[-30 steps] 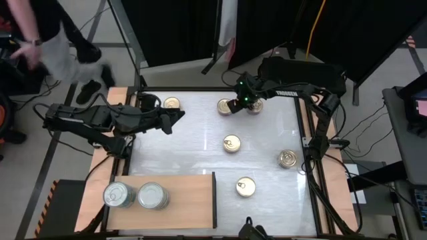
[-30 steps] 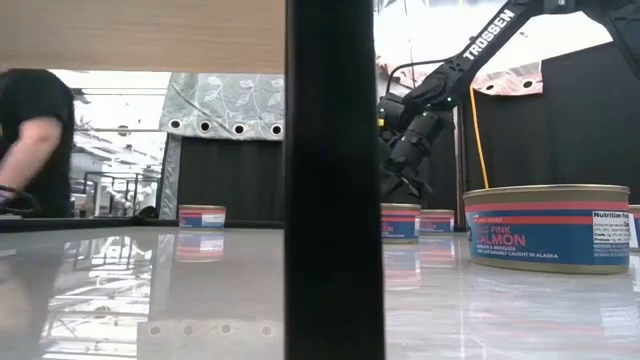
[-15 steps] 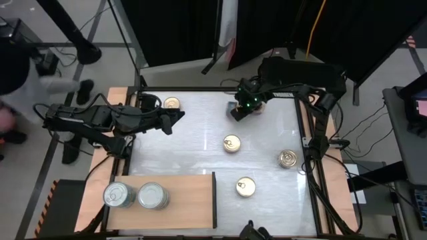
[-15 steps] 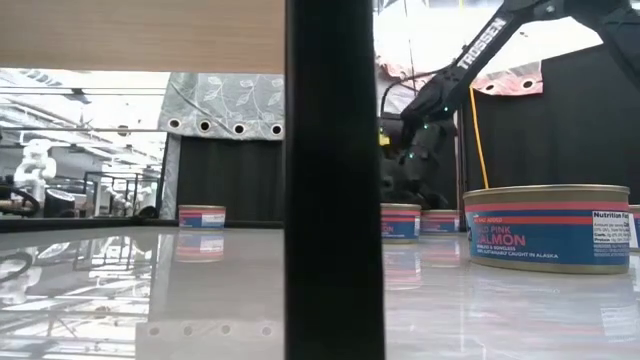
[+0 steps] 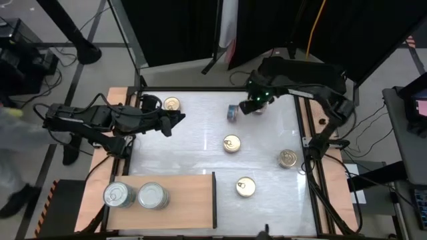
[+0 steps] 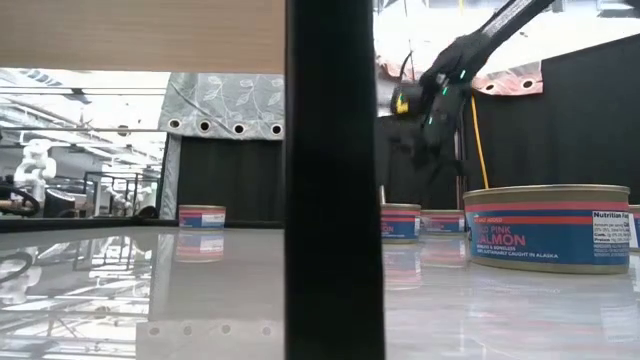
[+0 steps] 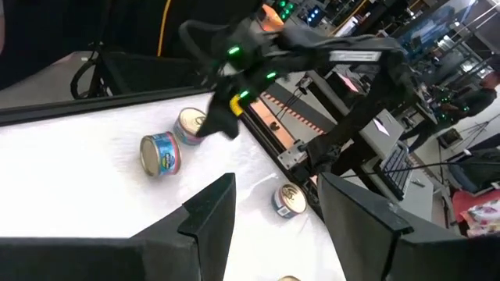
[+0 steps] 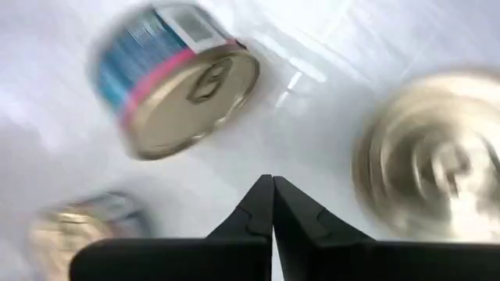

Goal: Stack canned seafood by type on shelf
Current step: Put the blue pink tuna can on the shelf

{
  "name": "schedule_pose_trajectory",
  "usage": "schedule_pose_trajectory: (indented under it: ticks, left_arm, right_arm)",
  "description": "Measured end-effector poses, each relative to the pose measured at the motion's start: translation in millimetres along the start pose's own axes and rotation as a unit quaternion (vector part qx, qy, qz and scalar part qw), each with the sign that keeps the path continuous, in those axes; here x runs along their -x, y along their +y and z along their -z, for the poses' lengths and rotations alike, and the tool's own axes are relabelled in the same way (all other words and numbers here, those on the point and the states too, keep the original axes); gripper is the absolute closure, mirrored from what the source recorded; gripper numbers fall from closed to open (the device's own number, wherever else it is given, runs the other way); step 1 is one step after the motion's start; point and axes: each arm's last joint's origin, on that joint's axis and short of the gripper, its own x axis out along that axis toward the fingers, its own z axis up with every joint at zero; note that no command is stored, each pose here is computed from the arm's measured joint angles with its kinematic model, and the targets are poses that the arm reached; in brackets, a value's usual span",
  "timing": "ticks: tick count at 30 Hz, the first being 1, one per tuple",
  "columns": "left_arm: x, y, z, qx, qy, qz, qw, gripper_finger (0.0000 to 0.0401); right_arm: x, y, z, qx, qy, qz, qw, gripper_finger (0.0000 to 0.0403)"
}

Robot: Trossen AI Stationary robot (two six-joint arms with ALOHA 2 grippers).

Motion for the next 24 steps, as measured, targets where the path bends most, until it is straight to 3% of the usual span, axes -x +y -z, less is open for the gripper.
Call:
schedule_pose_trajectory:
  ticks: [3,7,11,16,19,21,24]
  left_arm:
    - [0,0,0,0.000,0.000,0.000,1.000,0.0212]
    - [0,1,-1,-0.009,-0.015,-0.011,1.000,0.0212]
    - [0,1,-2,-0.027,-0.029,-0.019,0.999,0.0212]
    - [-1,2,-4,-0.030,-0.036,-0.024,0.999,0.0212]
    - [-1,1,-5,-0.025,-0.040,-0.019,0.999,0.0212]
    - [-1,0,-6,-0.021,-0.043,-0.014,0.999,0.0212]
    - [-1,-1,-7,-0.020,-0.047,-0.011,0.999,0.0212]
  right_arm:
    - [28,11,12,-0.082,-0.010,-0.022,0.996,0.0398]
    - [49,35,21,-0.109,-0.053,-0.067,0.990,0.0356]
    - [46,53,17,-0.119,-0.099,-0.091,0.984,0.0273]
    - [34,63,12,-0.123,-0.116,-0.100,0.981,0.0129]
    - [31,61,14,-0.138,-0.122,-0.069,0.980,0.0043]
    - [30,59,14,-0.149,-0.131,-0.049,0.979,0.0014]
    - [20,59,8,-0.161,-0.142,-0.039,0.976,0.0020]
